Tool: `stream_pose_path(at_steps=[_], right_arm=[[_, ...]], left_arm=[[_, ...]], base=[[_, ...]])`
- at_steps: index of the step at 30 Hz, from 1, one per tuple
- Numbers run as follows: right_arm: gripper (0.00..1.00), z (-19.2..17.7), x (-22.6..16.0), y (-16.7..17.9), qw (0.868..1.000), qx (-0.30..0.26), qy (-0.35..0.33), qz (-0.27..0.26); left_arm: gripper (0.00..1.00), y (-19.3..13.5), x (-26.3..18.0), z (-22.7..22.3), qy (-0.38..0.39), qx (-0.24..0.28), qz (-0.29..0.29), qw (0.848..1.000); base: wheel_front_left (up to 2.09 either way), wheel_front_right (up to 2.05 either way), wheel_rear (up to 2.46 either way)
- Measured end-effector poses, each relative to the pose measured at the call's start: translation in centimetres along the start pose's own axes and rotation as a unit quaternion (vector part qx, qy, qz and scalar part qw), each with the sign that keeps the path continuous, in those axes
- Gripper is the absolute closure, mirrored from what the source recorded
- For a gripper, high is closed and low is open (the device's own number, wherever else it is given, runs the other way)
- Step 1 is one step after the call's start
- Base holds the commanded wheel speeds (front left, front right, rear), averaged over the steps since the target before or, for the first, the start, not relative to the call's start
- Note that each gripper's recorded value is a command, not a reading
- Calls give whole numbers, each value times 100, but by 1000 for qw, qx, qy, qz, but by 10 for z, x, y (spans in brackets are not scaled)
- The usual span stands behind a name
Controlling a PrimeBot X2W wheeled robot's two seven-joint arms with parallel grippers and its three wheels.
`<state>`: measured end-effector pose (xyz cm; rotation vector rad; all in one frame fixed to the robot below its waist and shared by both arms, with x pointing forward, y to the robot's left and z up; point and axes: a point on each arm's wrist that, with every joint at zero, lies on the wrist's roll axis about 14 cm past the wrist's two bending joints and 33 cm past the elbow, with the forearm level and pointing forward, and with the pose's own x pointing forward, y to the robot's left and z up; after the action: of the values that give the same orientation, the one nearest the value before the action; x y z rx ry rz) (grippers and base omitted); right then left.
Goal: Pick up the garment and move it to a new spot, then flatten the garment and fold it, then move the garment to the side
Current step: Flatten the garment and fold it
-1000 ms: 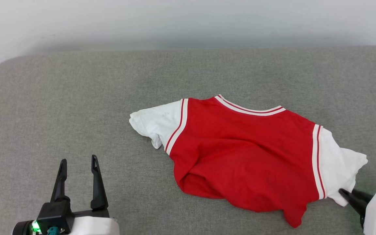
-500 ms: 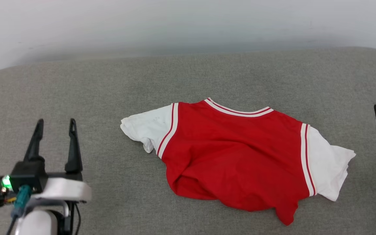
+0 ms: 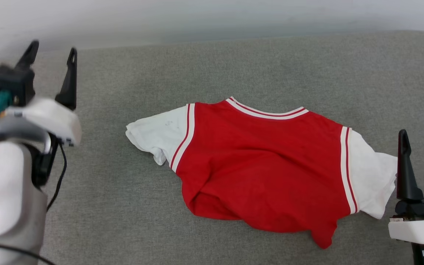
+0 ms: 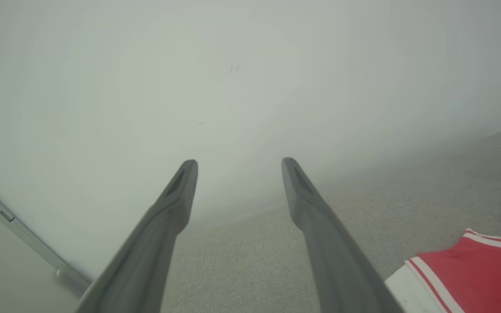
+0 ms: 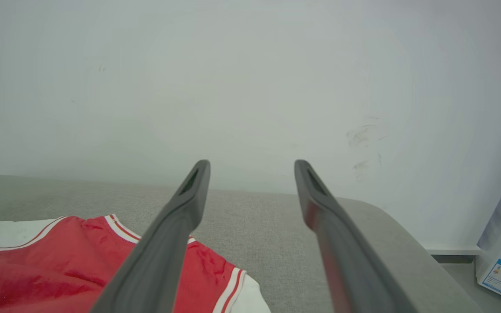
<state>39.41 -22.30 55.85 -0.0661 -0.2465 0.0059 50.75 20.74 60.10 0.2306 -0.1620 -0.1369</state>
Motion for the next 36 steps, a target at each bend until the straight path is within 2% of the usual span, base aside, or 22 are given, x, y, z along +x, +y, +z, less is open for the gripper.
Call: stream_pose_path(at_steps=[2, 3, 4, 8, 13, 19, 22, 29, 31, 35, 36], right_arm=[[0, -2, 0, 5, 1000, 4, 2, 3], [0, -8, 1, 12, 1000, 6, 10, 12], [0, -11, 2, 14, 1000, 5, 13, 14], [0, -18, 4, 20, 1000, 4, 22, 22], [0, -27, 7, 23, 999, 0, 32, 27], [0, -40, 10, 22, 998, -5, 48, 27], [0, -46, 11, 21, 998, -7, 56, 26], [0, -56, 14, 23, 997, -7, 66, 28], [0, -57, 16, 24, 997, -7, 67, 29], [0, -61, 15, 24, 997, -8, 73, 31], [0, -62, 15, 25, 997, -8, 74, 32]], left_arm=[[0, -4, 16, 1, 20, 8, -18, 1000], [0, -24, 36, -10, 80, 2, -61, 995], [0, -34, 40, -16, 105, 1, -82, 991], [0, -58, 49, -42, 210, 3, -145, 967], [0, -75, 42, -84, 348, -8, -196, 917], [0, -88, 26, -124, 465, 10, -240, 852], [0, -94, 23, -138, 492, 24, -255, 832], [0, -105, -8, -182, 576, 56, -285, 765], [0, -101, -15, -192, 593, 65, -285, 750], [0, -100, -22, -201, 609, 53, -286, 738], [71, -100, -23, -202, 609, 50, -285, 739]], base=[[0, 0, 0], [0, 0, 0], [0, 0, 0], [0, 0, 0], [0, 0, 0], [0, 0, 0], [0, 0, 0], [0, 0, 0], [0, 0, 0], [0, 0, 0], [0, 0, 0]])
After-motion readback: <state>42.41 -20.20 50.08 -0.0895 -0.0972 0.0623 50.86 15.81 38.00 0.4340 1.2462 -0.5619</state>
